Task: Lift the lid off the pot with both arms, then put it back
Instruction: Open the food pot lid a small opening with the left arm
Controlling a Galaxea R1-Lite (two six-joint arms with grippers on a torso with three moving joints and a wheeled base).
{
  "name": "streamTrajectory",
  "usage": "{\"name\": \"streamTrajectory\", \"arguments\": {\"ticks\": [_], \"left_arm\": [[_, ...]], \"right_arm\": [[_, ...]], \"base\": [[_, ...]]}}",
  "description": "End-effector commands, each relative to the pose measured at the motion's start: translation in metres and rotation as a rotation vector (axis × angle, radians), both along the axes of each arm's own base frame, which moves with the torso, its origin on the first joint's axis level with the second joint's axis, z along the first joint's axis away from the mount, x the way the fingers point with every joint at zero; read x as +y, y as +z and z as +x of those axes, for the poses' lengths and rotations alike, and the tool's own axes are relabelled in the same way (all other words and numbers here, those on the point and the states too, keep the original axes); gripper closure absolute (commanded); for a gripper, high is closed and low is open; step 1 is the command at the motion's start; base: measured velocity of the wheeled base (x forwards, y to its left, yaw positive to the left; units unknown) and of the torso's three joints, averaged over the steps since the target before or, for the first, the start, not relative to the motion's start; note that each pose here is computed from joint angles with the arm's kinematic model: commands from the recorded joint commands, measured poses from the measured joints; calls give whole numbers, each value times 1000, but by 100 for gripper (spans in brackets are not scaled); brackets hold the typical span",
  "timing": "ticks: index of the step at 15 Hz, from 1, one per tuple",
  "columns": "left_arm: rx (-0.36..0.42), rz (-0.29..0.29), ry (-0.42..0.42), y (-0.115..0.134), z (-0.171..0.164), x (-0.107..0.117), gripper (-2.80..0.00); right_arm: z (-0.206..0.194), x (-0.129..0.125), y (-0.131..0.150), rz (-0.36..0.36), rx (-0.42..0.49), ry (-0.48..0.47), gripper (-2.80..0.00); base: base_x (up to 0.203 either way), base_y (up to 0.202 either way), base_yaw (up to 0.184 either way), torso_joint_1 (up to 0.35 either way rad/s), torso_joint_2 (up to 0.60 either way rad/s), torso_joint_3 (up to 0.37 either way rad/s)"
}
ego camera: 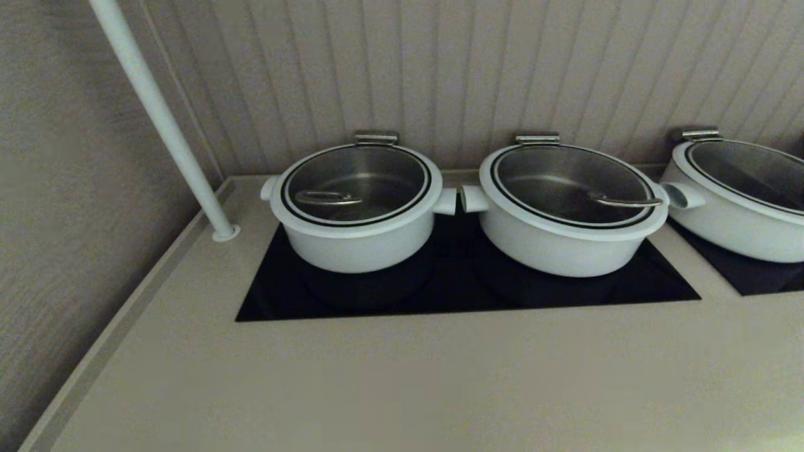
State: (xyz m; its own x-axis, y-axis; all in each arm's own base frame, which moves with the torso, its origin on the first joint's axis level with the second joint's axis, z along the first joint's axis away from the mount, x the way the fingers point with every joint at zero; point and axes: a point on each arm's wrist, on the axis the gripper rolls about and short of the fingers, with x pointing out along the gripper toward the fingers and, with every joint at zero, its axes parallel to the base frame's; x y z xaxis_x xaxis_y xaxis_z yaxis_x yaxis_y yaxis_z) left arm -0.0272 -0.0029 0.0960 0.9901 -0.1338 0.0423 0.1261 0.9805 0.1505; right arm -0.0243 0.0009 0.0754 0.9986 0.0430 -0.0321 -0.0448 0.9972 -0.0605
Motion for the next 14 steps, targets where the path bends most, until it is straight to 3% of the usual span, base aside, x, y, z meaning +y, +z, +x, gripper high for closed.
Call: {"name": "streamTrajectory", "arguments": {"ticks": [1,5,8,14], "left_arm": [[24,0,-69,26,5,-2,0],[32,-3,-233,79,20,-5,0],[69,-6,-415,99,33,-9,0],[83,4,-497,125,94,-12,0]], "right_arm": [[0,0,0,-1,0,1,0],[0,0,0,-1,2,2,0],[0,0,0,-1,2,1,0],[0,0,0,-1,2,1,0]], "base": [[0,0,0,0,0,0],[0,0,0,0,0,0],[0,0,0,0,0,0],[0,0,0,0,0,0]]}}
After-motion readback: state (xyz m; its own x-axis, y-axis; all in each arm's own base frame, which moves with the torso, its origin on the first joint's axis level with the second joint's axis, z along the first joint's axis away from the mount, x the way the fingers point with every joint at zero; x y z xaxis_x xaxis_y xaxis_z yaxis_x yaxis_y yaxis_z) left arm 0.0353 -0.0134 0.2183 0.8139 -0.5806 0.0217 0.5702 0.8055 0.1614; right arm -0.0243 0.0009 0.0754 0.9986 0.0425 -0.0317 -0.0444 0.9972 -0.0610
